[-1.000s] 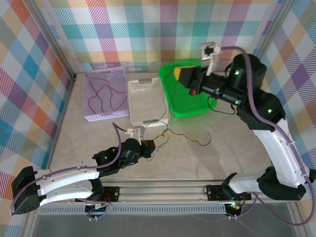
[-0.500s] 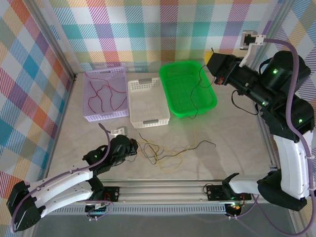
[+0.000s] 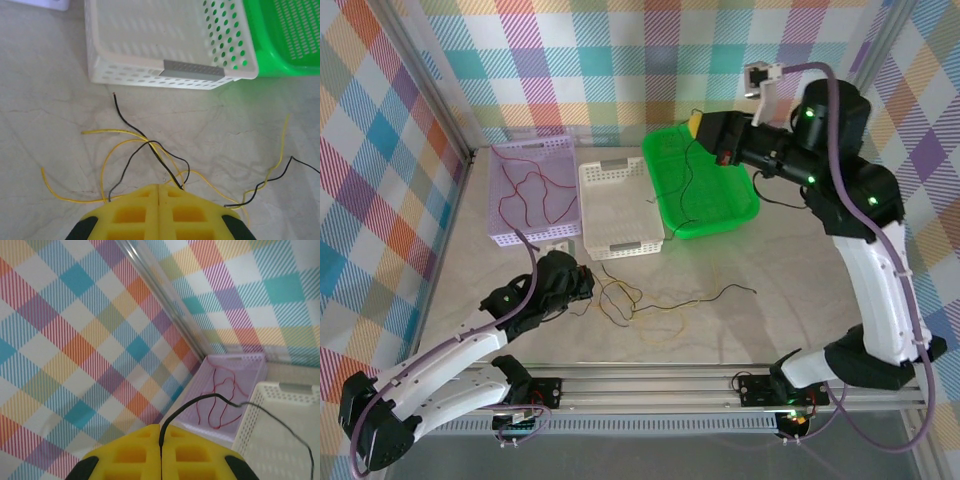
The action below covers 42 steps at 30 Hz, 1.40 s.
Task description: Untangle the cables
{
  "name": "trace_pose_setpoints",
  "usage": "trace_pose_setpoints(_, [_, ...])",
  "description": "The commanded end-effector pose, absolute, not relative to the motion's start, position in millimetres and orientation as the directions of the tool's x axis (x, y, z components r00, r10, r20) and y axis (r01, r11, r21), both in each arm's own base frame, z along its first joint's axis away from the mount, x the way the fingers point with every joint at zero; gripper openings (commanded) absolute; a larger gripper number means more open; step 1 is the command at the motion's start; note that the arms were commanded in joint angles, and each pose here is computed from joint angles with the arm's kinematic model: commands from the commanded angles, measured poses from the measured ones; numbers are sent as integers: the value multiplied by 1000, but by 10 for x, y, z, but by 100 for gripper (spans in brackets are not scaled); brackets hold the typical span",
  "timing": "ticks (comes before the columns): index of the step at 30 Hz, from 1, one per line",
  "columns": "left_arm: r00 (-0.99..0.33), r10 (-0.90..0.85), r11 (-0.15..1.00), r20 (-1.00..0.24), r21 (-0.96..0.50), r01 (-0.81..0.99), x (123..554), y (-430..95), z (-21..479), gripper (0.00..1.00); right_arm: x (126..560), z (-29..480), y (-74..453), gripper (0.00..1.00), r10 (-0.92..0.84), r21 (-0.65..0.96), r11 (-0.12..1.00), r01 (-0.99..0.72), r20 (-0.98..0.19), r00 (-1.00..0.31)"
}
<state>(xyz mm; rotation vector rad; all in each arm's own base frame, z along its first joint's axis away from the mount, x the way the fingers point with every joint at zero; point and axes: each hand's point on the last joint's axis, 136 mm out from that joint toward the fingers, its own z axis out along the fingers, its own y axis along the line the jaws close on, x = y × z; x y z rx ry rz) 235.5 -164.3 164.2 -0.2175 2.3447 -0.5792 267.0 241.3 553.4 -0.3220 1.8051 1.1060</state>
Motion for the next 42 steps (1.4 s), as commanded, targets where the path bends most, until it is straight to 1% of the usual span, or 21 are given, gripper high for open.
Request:
trace_pose_setpoints(1, [-744, -249, 907, -620, -420, 46, 2372, -1604, 1815, 0, 2625, 5536, 2541, 0, 213, 575, 485, -659, -808, -549])
trace_pose_setpoints(10, [-746, -190, 910, -639, -401, 111, 2385, -1609, 2068, 0, 2942, 5247, 2908, 0, 139, 614, 438, -657, -768, -625])
trace_pose_setpoints(20, [-739, -100, 924, -667, -338, 180, 2335, -1572, 2254, 0, 3418, 4880, 3274, 0, 82, 635, 434, -639, -734, -674])
trace_pose_setpoints(28, [-725, -64, 920, -686, -322, 223, 2257, -1538, 2289, 0, 3921, 4254, 3623, 0, 25, 665, 457, -590, -673, -739])
trace_pose_setpoints(32, [-714, -55, 919, -698, -315, 236, 2228, -1511, 2379, 0, 4193, 3828, 3780, 0, -3, 669, 487, -561, -641, -767])
trace_pose_setpoints(38, [-712, -38, 925, -701, -294, 240, 2192, -1462, 2332, 0, 4473, 3246, 3980, 0, -32, 697, 506, -508, -574, -819])
trace_pose_setpoints(42, [-711, -28, 928, -703, -283, 244, 2184, -1447, 2314, 0, 4624, 2861, 4017, 0, -47, 681, 553, -479, -549, -835])
